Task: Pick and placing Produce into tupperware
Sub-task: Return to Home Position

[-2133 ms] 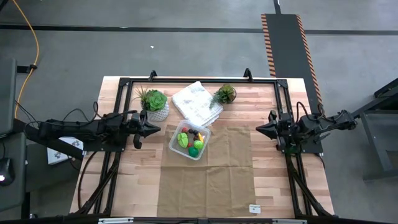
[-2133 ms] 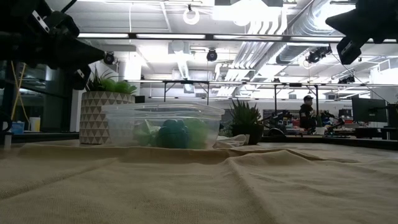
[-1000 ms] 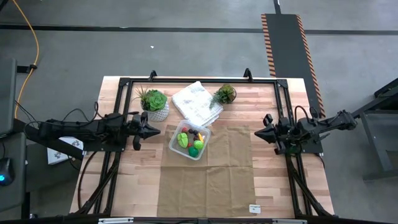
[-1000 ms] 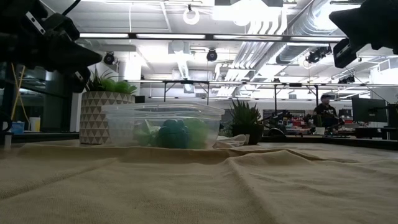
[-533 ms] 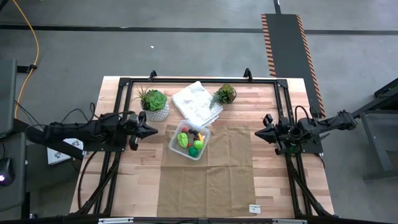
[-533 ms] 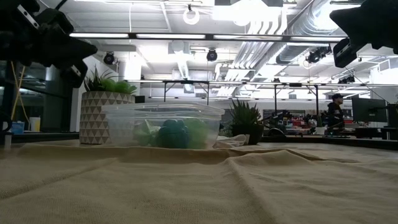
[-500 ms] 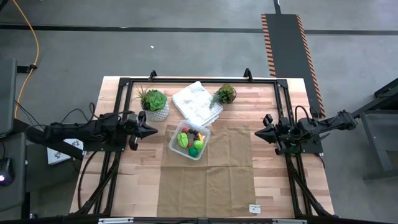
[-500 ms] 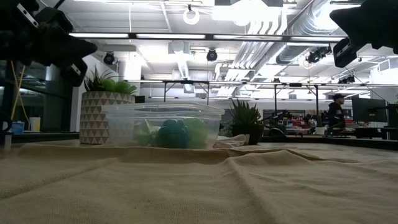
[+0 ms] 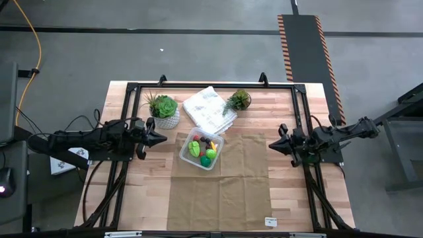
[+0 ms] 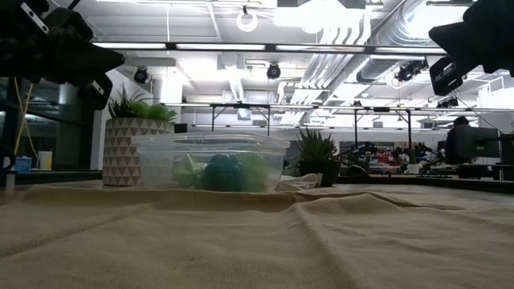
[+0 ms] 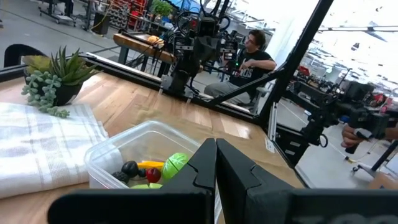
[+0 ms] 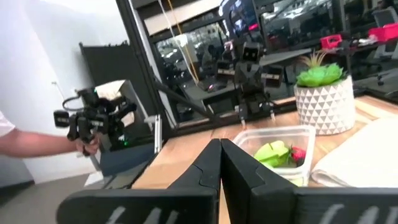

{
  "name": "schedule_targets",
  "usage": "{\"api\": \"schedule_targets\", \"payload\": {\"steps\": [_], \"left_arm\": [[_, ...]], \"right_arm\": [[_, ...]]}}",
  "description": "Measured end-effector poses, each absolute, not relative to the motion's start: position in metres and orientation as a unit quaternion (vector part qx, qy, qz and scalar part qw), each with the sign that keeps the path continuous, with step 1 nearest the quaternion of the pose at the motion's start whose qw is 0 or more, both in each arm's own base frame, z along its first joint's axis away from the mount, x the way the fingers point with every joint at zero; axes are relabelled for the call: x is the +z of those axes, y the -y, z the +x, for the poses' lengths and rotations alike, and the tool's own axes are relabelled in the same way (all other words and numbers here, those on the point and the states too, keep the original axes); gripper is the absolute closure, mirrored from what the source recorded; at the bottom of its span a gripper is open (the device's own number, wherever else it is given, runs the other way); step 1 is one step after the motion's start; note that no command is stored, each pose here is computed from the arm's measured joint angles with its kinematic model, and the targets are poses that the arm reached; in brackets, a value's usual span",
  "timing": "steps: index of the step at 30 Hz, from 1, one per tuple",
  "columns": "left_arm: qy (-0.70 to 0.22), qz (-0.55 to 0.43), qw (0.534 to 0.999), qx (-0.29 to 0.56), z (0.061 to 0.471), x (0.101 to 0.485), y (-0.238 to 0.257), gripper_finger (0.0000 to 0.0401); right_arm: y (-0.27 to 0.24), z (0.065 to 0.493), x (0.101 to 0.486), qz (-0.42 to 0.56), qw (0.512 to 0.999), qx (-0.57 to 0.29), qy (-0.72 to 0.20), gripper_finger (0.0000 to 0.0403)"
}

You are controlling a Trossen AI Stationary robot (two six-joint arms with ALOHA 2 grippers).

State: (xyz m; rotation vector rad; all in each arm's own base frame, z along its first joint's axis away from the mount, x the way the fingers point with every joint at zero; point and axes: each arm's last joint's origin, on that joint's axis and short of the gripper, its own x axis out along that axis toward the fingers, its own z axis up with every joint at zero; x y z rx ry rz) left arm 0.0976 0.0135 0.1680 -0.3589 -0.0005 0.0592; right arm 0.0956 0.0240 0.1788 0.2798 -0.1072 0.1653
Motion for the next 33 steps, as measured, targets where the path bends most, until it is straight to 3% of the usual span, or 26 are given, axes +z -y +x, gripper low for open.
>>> {"api": "schedule_targets", "payload": {"steps": [16, 33], "left_arm": [[-0.047, -0.211, 0.976, 0.026, 0.094, 0.172, -0.012, 0.0401], [-0.023, -0.185, 0.980, 0.067, 0.091, 0.178, -0.014, 0.0401]], "right_arm": [[-0.027, 0.096, 0.167, 0.097, 0.988, 0.118, -0.010, 0.0403], [-0.010, 0.099, 0.165, 0.064, 0.996, 0.058, -0.009, 0.0403]]}}
